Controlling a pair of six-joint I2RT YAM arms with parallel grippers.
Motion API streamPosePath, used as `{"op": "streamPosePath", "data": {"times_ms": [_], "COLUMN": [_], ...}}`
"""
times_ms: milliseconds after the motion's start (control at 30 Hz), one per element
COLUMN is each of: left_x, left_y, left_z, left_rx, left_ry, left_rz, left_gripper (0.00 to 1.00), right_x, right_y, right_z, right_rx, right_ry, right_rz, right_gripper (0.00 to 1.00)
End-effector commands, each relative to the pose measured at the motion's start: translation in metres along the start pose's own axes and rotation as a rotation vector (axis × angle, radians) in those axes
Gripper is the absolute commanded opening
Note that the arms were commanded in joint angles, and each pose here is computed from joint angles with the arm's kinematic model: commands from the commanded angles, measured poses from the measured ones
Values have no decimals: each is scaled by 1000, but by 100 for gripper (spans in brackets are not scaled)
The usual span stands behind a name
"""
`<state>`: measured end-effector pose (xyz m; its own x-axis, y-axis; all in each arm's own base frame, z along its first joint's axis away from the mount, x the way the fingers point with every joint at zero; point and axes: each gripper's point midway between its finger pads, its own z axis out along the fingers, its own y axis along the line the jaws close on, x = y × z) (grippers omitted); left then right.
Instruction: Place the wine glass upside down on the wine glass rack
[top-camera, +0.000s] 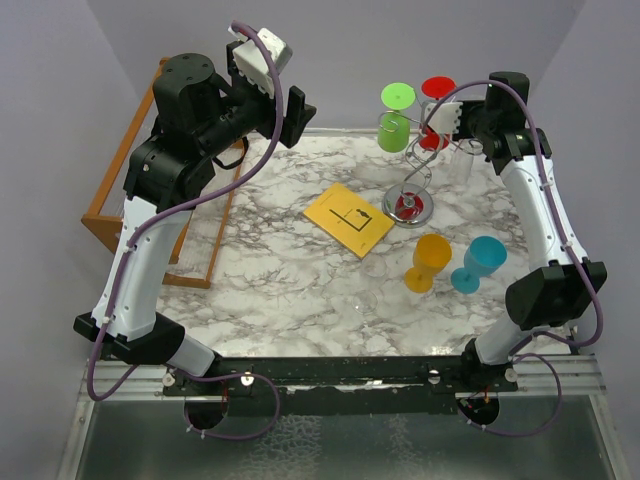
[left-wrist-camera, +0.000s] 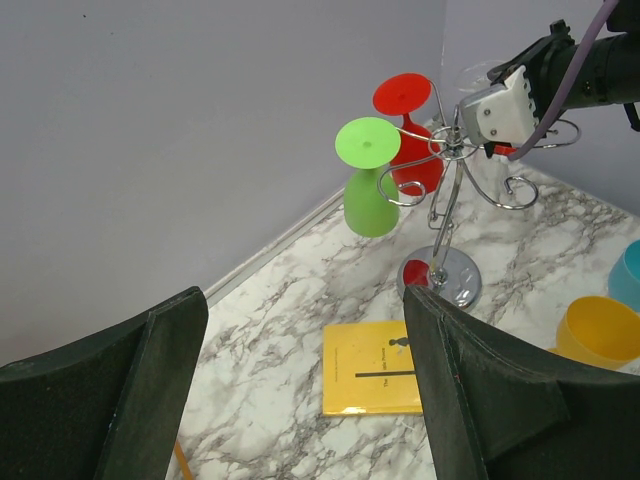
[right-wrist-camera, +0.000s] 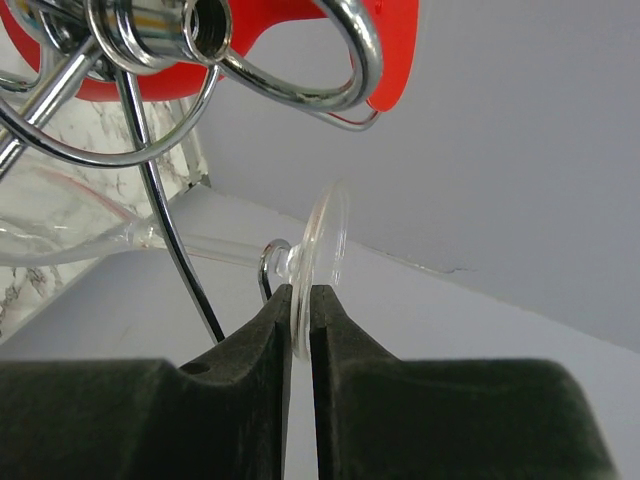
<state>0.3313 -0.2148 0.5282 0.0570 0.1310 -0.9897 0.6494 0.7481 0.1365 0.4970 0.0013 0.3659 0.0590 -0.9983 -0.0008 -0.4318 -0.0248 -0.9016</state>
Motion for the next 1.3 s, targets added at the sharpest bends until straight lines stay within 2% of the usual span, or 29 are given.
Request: {"op": "streamPosePath", "data": {"times_ms": [0, 767, 1267], "left_x": [-8, -7, 10], "left_y": [1, 0, -1], "left_z": [-7, -7, 1], "left_rx": [1, 3, 12], "left_ry": [-26, -22, 12], "left_rz": [12, 14, 8], "left_gripper": [82, 82, 82], "right_x": [-14, -37, -61], "right_y": [-20, -19, -31], "right_z": [-19, -33, -71], "right_rx": [54, 32, 41], "right_ry": [-65, -195, -338], "right_rz": [24, 104, 230], "right_gripper": [13, 19, 26]}}
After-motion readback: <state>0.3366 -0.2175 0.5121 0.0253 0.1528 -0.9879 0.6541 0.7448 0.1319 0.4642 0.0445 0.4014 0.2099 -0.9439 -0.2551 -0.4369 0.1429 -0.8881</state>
